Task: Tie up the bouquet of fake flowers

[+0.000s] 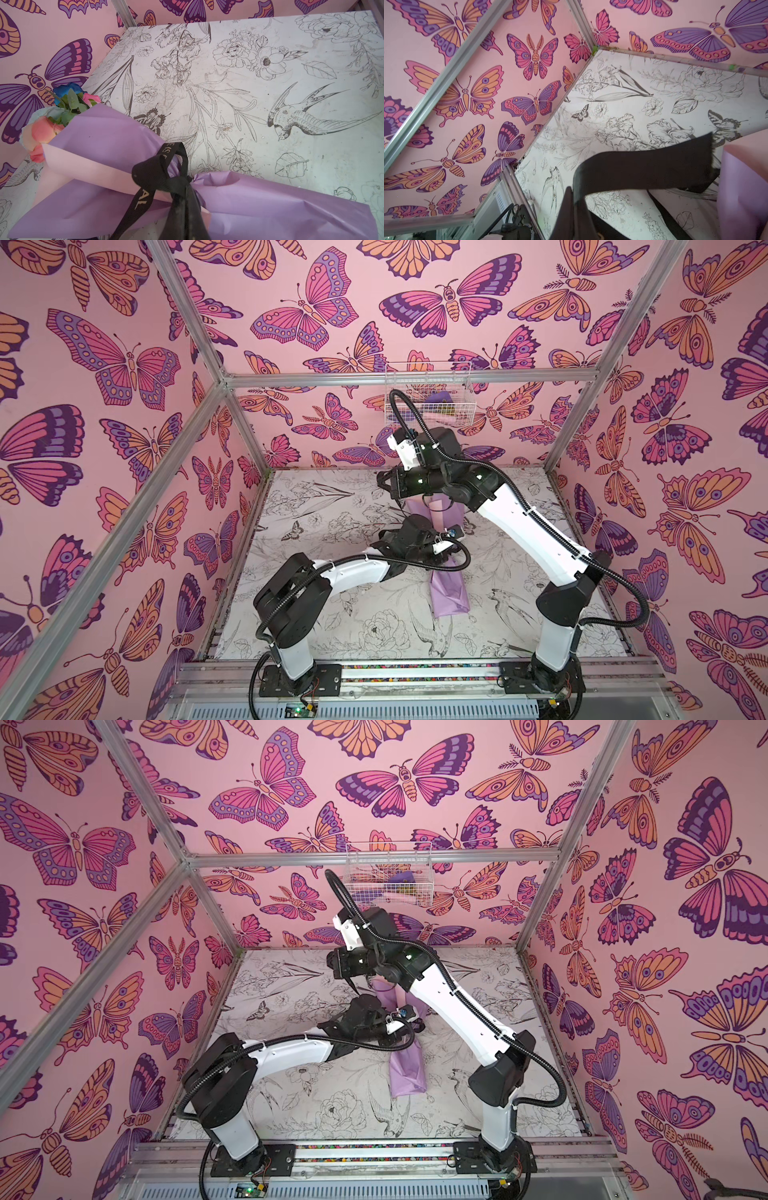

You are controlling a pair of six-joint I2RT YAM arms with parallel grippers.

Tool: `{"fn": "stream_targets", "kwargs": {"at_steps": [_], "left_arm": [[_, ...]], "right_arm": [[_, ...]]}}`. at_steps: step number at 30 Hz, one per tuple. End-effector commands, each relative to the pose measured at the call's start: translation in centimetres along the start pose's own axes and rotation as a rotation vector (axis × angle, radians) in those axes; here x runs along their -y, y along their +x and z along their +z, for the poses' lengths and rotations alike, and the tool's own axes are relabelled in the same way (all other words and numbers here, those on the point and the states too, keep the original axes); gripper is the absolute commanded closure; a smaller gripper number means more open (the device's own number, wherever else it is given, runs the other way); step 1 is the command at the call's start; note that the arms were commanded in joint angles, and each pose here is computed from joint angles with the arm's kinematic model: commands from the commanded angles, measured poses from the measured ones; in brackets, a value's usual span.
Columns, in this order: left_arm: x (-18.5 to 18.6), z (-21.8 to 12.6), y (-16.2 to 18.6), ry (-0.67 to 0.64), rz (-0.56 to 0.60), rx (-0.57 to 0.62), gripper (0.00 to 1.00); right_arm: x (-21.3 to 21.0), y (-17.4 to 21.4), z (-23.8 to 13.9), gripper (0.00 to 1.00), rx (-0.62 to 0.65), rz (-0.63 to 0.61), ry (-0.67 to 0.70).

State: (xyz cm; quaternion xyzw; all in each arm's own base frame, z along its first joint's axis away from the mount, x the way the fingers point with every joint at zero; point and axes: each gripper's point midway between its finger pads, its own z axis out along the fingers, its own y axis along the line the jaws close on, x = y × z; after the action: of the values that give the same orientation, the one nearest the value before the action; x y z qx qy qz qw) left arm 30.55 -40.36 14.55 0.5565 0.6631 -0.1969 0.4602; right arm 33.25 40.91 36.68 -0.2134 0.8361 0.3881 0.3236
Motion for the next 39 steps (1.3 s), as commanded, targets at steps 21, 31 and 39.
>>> {"fn": "stream_targets", "kwargs": {"at_steps": [21,31,39], "left_arm": [[1.3,1.4,1.3,-0.006,0.046,-0.045,1.00],[1.0,1.3,1.3,-0.025,0.065,-0.050,1.00],[0.5,1.4,1.4,-0.043,0.064,-0.053,1.00]], "right_arm": [[-3.8,8.8,1.5,0.44,-0.251,-0.145,-0.017],[-1.9,4.4,-2.9,0.38,-0.080,-0.213,0.154],[3.6,0.1,-10.9,0.34,0.174,-0.155,0.444]]}}
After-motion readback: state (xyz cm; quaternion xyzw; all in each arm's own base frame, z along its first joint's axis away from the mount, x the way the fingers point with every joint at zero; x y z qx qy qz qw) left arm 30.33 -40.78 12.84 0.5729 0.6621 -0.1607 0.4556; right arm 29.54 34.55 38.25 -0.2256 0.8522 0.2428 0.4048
